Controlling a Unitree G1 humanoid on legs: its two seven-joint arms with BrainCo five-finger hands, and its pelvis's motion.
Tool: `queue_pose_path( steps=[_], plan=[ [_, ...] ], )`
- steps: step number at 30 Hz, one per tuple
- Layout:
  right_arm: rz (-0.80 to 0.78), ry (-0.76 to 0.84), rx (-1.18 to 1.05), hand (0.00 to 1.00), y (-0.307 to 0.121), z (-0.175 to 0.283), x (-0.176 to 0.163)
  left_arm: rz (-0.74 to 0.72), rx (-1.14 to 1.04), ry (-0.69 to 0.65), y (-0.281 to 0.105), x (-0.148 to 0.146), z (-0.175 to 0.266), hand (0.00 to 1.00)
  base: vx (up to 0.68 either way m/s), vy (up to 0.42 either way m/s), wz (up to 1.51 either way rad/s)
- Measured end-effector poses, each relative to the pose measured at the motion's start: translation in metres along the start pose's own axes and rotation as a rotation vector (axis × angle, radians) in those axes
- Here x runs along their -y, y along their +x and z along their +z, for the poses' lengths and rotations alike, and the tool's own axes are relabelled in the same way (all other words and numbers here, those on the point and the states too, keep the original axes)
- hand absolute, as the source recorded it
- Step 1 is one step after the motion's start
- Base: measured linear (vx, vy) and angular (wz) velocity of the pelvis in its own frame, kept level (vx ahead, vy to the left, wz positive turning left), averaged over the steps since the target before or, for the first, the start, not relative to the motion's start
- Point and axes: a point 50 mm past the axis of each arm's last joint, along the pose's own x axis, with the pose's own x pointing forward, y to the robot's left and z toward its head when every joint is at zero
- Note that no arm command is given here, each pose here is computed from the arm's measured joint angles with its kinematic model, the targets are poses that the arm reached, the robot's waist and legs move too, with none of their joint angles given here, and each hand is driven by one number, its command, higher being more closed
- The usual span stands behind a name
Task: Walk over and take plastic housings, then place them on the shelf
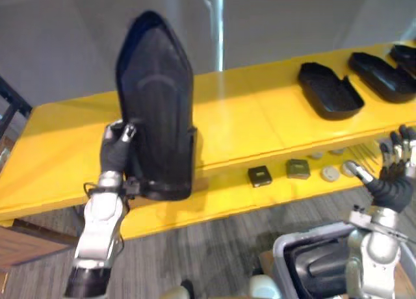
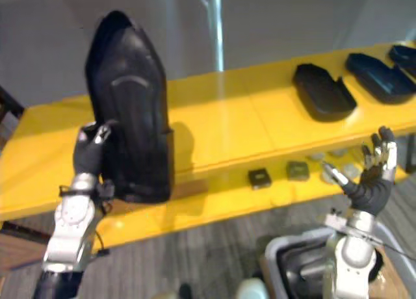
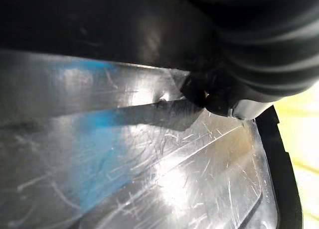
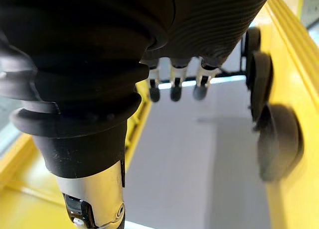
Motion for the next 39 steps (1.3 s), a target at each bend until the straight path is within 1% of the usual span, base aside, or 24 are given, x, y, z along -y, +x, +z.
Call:
queue_pose_path(
  steps=[4,6,8,11,14,18,21,27,33,38,39],
  plan=[
    [0.042,-0.014,-0.007,0.0,0.002,0.0,0.0,0.009,-0.112,0.053,0.029,0.004,-0.015,1.0,0.02,-0.008,-0.28],
    [0.062,0.007,-0.011,0.0,0.002,0.0,0.0,0.011,-0.141,0.067,0.043,0.005,-0.014,1.0,0.04,0.001,-0.19],
    [0.101,0.053,-0.027,0.0,0.0,-0.002,-0.004,0.008,-0.159,0.11,0.056,0.003,-0.011,1.0,0.03,0.0,-0.29],
    [0.13,0.087,-0.052,0.0,-0.005,-0.004,-0.006,0.015,-0.186,0.113,0.072,0.003,-0.006,1.0,0.0,-0.012,-0.15],
    [0.177,0.122,-0.069,0.0,-0.009,-0.007,-0.021,0.041,-0.245,0.106,0.088,-0.003,-0.002,1.0,-0.06,-0.017,-0.14],
    [0.224,0.05,-0.016,0.0,-0.012,0.004,-0.034,0.077,-0.321,0.087,0.093,-0.006,-0.007,1.0,-0.01,-0.012,-0.06],
    [0.243,0.04,0.005,0.0,-0.014,0.008,-0.042,0.128,-0.336,0.061,0.102,-0.01,0.002,1.0,0.0,-0.026,-0.12],
    [0.272,0.111,0.03,0.0,-0.018,0.018,-0.06,0.226,-0.305,0.018,0.115,-0.021,0.025,1.0,-0.02,-0.001,-0.02],
    [0.264,0.15,0.011,0.0,-0.025,0.019,-0.068,0.271,-0.291,0.014,0.117,-0.024,0.033,1.0,0.0,0.024,-0.07],
    [0.29,0.182,0.014,0.0,-0.03,0.024,-0.075,0.325,-0.305,0.04,0.118,-0.027,0.035,1.0,0.0,0.032,-0.06],
    [0.297,0.19,0.005,0.0,-0.032,0.024,-0.077,0.346,-0.311,0.076,0.118,-0.028,0.037,1.0,0.0,0.04,-0.04]
  ],
)
